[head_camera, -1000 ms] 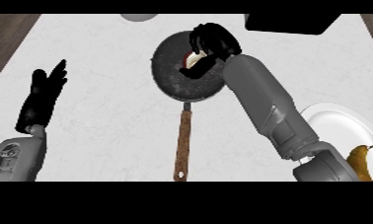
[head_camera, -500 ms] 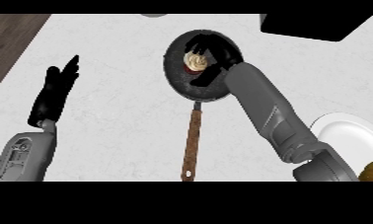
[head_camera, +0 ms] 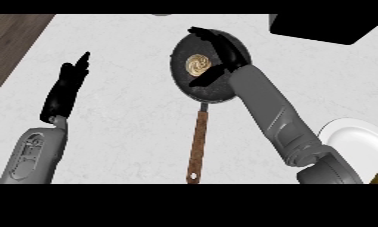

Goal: Pick the cupcake from the plate and place it in the pan

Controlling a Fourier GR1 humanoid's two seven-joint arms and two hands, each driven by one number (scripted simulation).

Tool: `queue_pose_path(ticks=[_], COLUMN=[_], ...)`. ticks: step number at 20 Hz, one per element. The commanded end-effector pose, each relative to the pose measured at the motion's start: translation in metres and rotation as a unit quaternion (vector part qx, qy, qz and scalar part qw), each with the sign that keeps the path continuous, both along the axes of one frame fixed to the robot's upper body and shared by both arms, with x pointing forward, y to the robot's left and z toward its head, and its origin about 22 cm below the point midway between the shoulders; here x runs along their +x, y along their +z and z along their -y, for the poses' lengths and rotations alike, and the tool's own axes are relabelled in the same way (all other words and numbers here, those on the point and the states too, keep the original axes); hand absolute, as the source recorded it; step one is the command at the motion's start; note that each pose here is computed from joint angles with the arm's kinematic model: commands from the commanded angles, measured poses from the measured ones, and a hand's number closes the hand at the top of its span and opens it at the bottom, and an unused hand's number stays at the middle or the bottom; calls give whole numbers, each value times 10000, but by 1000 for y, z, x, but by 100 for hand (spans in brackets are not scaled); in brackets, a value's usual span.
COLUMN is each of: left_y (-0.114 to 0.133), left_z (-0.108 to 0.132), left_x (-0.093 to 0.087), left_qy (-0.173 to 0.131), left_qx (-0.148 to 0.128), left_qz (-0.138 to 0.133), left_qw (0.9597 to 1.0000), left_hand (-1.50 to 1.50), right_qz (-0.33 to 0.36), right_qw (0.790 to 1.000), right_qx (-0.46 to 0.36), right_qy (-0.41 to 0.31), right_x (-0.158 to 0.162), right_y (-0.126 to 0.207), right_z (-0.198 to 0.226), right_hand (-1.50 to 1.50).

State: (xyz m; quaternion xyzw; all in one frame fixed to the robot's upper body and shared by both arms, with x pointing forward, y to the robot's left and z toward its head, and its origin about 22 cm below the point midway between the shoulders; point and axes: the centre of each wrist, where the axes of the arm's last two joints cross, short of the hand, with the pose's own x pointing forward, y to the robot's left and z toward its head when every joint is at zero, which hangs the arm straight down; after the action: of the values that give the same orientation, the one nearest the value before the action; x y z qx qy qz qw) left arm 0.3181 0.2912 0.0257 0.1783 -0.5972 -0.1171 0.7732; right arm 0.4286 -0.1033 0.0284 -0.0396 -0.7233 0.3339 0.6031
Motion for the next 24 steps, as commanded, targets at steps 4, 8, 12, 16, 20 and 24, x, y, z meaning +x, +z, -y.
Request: queue_pose_path(ticks=[4,8,12,16,20,24], left_y=[3,-6,-9,-14,-7,-7], left_z=[-1,-8,-37,-42,-52,-40], left_x=[4,-11,-20,-25,-31,-32], left_qy=[139,266,537,619,666,662], left_qx=[22,9,-14,-59,-40,-111], left_qz=[-39,-33,-142,-138,-175,-46], left_qw=[9999,9996,9985,9980,9976,9977], left_hand=[0,0,0,0,0,0], right_qz=[230,149,101,165,94,99], right_qw=[9947,9908,9870,9825,9819,9833], right_qx=[882,1098,1170,1353,1428,1400], right_qy=[-468,-782,-1094,-1271,-1240,-1157], right_x=[7,10,19,26,34,27], right_y=[17,21,35,40,65,71], right_z=[-5,-7,9,61,130,185], right_hand=[-150,-150,-150,-150,-150,-150])
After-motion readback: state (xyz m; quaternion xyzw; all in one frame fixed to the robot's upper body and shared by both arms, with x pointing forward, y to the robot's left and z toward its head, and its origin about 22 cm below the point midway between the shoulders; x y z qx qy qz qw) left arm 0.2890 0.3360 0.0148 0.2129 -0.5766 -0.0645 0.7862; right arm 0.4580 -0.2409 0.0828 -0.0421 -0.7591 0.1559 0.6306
